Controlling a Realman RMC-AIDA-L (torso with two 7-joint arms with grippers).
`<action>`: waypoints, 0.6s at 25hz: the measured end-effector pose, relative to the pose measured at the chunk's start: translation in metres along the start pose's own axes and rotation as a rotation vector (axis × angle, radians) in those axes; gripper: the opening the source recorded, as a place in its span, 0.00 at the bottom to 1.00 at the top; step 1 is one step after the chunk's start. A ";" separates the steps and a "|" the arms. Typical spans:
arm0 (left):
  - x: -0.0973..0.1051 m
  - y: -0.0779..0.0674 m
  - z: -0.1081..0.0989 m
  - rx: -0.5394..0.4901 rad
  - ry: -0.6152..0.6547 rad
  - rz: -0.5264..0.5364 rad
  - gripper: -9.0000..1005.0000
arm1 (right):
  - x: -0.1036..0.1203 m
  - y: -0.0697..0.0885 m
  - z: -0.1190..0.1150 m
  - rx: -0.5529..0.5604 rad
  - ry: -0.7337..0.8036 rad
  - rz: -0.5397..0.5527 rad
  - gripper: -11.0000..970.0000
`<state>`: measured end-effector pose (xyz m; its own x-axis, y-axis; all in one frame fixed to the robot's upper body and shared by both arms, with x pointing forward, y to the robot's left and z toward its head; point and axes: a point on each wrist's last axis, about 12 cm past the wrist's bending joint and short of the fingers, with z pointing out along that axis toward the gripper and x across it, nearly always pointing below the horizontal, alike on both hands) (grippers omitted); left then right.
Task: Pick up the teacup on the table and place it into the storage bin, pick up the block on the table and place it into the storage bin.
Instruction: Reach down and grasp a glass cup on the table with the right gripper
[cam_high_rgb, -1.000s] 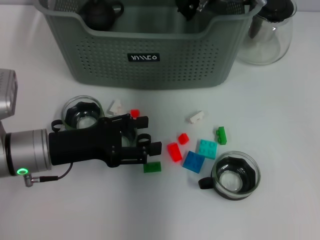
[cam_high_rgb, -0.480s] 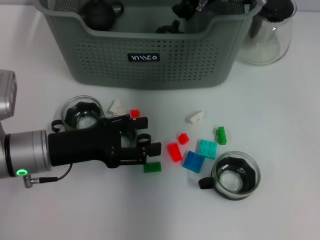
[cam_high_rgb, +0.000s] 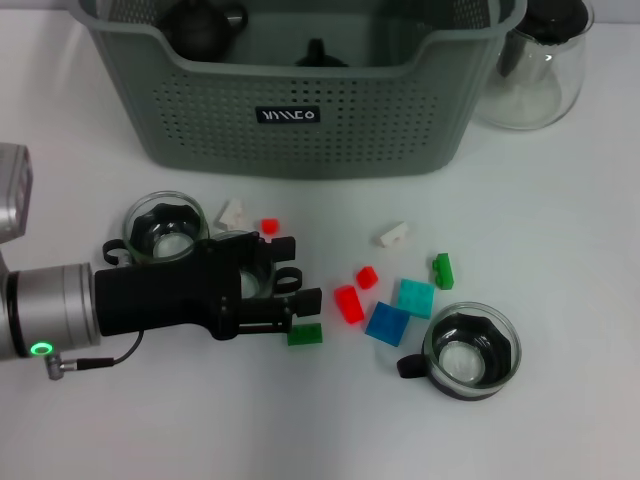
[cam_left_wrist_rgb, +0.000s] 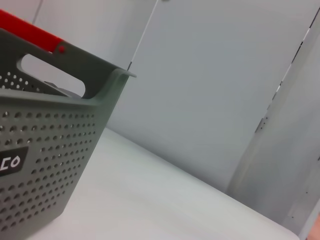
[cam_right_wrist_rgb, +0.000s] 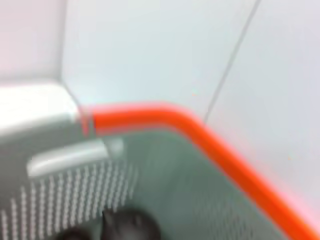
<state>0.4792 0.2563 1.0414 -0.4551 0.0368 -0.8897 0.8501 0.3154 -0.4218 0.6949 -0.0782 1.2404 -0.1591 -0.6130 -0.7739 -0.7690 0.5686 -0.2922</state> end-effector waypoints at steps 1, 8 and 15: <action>0.000 0.000 0.000 0.000 0.000 0.000 0.86 | -0.005 -0.002 -0.008 -0.007 -0.033 0.012 0.61; -0.001 -0.001 -0.002 0.007 0.003 0.003 0.86 | -0.016 -0.003 -0.075 -0.144 -0.208 0.052 0.76; -0.001 0.001 -0.005 0.006 0.007 0.006 0.86 | 0.020 -0.006 -0.145 -0.381 -0.328 0.069 0.84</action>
<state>0.4790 0.2610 1.0434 -0.4519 0.0455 -0.8909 0.8543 0.3097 -0.4175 0.6063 -0.1737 1.3081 -0.0616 -0.3419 -0.9377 -0.9446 0.3234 -0.0559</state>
